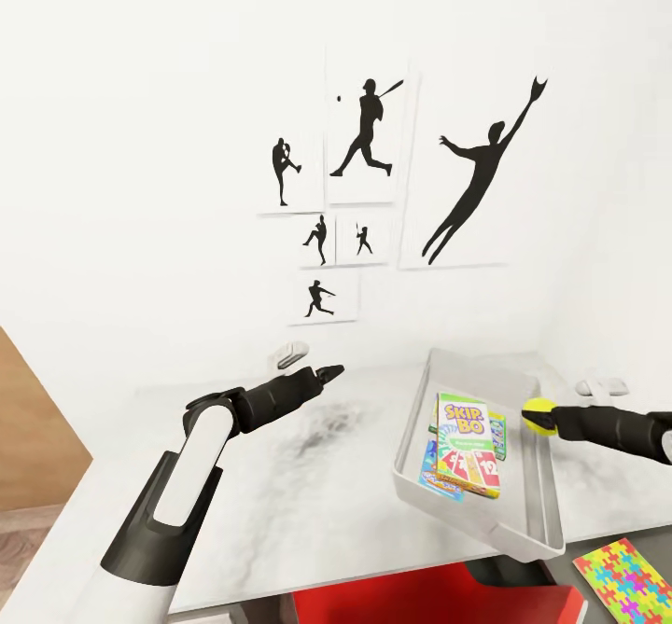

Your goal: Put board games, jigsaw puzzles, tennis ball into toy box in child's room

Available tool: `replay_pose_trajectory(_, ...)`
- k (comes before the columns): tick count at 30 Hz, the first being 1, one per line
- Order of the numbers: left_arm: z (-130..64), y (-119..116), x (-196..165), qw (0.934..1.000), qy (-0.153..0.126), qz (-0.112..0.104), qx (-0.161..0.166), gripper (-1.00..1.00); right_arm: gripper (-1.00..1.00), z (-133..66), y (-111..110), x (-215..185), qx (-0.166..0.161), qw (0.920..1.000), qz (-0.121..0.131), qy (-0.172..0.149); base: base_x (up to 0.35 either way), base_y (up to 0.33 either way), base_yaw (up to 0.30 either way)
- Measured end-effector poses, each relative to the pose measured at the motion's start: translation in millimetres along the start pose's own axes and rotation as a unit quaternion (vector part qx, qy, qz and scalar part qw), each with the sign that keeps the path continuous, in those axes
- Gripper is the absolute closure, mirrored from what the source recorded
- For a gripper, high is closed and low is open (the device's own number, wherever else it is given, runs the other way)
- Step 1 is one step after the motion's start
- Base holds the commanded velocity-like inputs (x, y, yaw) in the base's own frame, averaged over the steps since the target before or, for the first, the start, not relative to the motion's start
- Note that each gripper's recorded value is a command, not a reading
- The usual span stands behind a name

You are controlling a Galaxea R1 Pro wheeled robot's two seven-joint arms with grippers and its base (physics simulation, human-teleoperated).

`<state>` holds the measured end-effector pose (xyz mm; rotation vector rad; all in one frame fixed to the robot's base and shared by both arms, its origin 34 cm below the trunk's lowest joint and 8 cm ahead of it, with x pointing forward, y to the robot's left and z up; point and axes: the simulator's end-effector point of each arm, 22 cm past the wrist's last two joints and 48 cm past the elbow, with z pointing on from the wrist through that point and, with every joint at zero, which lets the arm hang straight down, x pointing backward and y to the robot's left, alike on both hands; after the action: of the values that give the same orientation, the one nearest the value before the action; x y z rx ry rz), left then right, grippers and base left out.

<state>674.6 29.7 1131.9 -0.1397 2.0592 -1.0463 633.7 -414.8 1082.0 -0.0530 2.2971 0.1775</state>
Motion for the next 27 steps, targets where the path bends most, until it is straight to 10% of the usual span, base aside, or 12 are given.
replay_pose_trajectory(27,-0.3,1,0,1.0000,0.000,0.000,-0.001,-1.00,1.00,49.3,-21,111,0.042,0.9884,-0.010,0.146,0.000,0.000,0.000)
